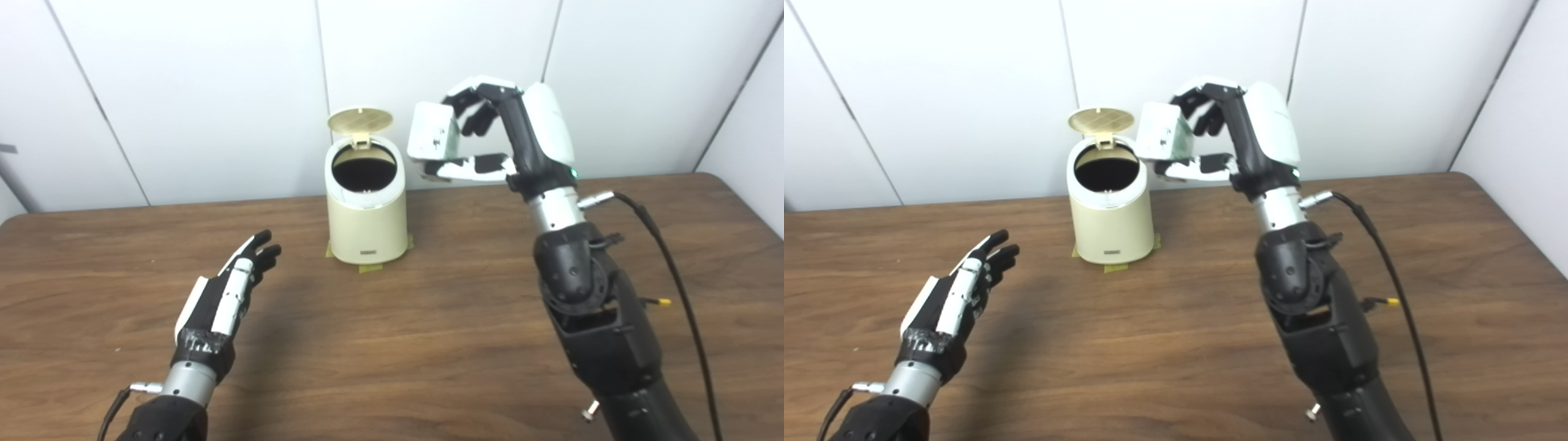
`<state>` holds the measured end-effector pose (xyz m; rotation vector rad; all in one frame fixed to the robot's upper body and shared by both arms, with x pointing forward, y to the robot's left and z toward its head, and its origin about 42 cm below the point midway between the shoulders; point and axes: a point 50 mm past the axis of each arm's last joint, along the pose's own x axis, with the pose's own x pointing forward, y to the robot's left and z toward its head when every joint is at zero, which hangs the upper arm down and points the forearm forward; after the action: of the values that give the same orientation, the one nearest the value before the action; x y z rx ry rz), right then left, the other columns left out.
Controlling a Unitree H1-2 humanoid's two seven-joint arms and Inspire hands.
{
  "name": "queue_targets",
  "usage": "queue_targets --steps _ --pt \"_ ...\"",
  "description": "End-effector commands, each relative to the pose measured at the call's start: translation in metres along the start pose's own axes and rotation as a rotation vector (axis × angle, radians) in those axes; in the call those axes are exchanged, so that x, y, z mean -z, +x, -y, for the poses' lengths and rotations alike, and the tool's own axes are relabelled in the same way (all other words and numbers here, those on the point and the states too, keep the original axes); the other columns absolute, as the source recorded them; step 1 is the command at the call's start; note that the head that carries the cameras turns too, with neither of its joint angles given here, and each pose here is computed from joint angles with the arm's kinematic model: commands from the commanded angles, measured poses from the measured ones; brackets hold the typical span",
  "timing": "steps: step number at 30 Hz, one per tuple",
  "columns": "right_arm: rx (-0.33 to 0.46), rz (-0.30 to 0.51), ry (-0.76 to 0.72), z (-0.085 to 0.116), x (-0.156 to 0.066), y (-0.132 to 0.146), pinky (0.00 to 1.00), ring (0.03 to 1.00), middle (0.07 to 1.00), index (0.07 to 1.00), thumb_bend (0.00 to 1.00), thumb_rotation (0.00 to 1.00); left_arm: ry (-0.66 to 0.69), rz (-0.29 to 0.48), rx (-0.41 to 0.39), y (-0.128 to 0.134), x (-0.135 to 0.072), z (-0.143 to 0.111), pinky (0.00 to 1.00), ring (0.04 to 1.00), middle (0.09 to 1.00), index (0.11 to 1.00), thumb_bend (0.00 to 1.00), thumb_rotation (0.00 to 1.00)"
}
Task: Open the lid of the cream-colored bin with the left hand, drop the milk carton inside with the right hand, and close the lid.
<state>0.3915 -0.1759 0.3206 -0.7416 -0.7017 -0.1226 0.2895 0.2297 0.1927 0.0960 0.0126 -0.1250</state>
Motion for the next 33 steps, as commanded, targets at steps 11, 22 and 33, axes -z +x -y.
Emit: queue_targets --steps 11,22,33 --pt "0.087 0.124 0.070 -0.011 -0.029 0.051 0.34 0.380 0.513 0.491 0.52 0.00 -0.004 0.021 -0.004 0.002 0.000 0.011 1.00 0.926 0.901 0.941 0.39 1.00" --pt "0.049 0.094 0.164 -0.038 -0.025 0.065 0.33 0.380 0.494 0.518 0.52 0.00 -0.013 0.025 -0.014 -0.004 0.000 0.017 1.00 0.934 0.904 0.941 0.39 1.00" --pt "0.040 0.013 0.240 -0.057 -0.011 0.069 0.32 0.374 0.494 0.517 0.52 0.00 -0.025 0.026 -0.028 -0.009 0.002 0.021 1.00 0.935 0.898 0.933 0.38 1.00"
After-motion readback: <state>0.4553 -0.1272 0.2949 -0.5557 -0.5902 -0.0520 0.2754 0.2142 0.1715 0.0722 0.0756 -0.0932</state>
